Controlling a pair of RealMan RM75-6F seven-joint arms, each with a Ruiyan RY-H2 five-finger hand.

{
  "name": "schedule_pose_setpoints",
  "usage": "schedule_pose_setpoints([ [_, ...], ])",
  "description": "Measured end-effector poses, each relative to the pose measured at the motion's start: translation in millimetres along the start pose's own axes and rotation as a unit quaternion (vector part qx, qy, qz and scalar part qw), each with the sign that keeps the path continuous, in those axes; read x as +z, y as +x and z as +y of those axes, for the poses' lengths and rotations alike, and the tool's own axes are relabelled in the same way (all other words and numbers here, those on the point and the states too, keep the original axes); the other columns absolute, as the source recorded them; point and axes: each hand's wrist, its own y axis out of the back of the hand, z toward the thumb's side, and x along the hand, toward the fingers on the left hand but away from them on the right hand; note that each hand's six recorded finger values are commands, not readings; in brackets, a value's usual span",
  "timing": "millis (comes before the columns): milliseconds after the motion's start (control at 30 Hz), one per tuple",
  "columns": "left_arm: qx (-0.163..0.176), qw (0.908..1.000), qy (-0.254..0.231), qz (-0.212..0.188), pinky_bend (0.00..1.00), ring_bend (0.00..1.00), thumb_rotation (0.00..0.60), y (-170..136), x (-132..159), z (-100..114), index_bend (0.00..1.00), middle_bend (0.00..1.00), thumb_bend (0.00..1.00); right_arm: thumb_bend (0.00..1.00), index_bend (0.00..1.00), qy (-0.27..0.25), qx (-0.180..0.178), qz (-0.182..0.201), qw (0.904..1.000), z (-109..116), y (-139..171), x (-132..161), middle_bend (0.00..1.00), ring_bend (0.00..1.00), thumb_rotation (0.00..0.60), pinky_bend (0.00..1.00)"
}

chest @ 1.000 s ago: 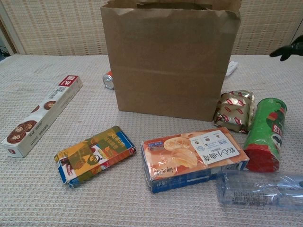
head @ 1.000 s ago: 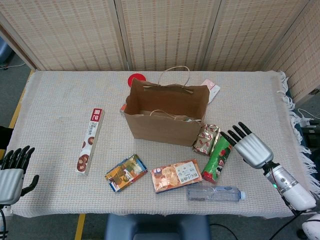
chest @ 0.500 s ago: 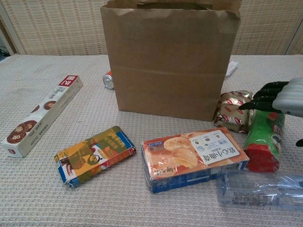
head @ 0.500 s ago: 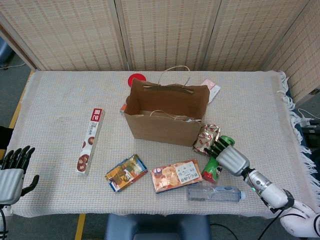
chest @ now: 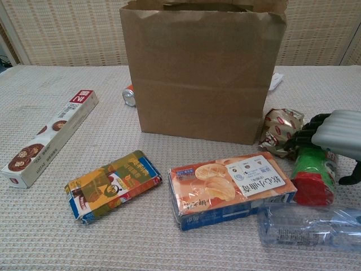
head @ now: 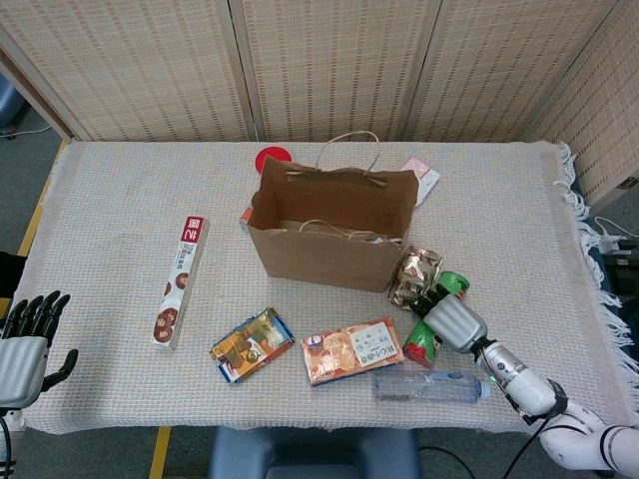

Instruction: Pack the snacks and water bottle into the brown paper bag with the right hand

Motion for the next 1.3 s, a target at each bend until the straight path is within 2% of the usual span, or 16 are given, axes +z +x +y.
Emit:
schedule_pose_setpoints([
  [167,0.0,1.0,0.0,0.0,0.0,0.0,0.6,0.1,0.0,0.0,0.0,0.0,0.37,0.28,0.68,0.004,-0.032,-0.004,0.9995,6.4,0.9,-0.1,0.59,0.64,0.6,0.62],
  [267,0.0,1.0,0.0,0.0,0.0,0.0,0.6,0.1,0.0,0.0,0.0,0.0,0.37,0.28,0.7,-0.002,-0.052,-0.01,0.9986,13.5,4.4,-4.6,0.6,0.65,0.6,0.62],
  [467,0.0,1.0,0.0,0.0,0.0,0.0,0.6,-0.2,0.1,0.1,0.0,0.0,0.37,0.29,0.71,-0.04,-0.119,-0.054,0.9906,53.0,31.6,-40.7,0.61,0.65,0.6,0.62],
  [667,0.0,1.0,0.001,0.0,0.0,0.0,0.6,-0.2,0.5,0.2,0.0,0.0,0.37,0.29,0.72,-0.07,-0.199,-0.093,0.9732,107.0,59.4,-73.3,0.62,0.65,0.6,0.62],
  [867,0.0,1.0,0.001,0.0,0.0,0.0,0.6,-0.2,0.8,0.2,0.0,0.0,0.37,0.29,0.72,-0.087,-0.285,-0.117,0.9475,169.1,68.3,-89.0,0.62,0.65,0.6,0.62],
  [1000,0.001,1.0,0.0,-0.001,0.0,0.0,0.6,-0.2,0.5,0.2,0.0,0.0,0.37,0.28,0.72,-0.079,-0.337,-0.141,0.9277,211.2,65.0,-96.9,0.62,0.65,0.6,0.62],
  [1200,0.003,1.0,0.002,-0.002,0.0,0.0,0.6,-0.3,0.4,0.1,0.0,0.0,0.37,0.28,0.72,-0.068,-0.368,-0.183,0.9091,250.6,44.2,-93.0,0.62,0.65,0.6,0.62],
  [1300,0.003,1.0,0.001,-0.003,0.0,0.0,0.6,-0.2,0.3,0.0,0.0,0.0,0.37,0.29,0.72,-0.059,-0.373,-0.199,0.9042,265.8,28.0,-84.3,0.62,0.65,0.6,0.62],
])
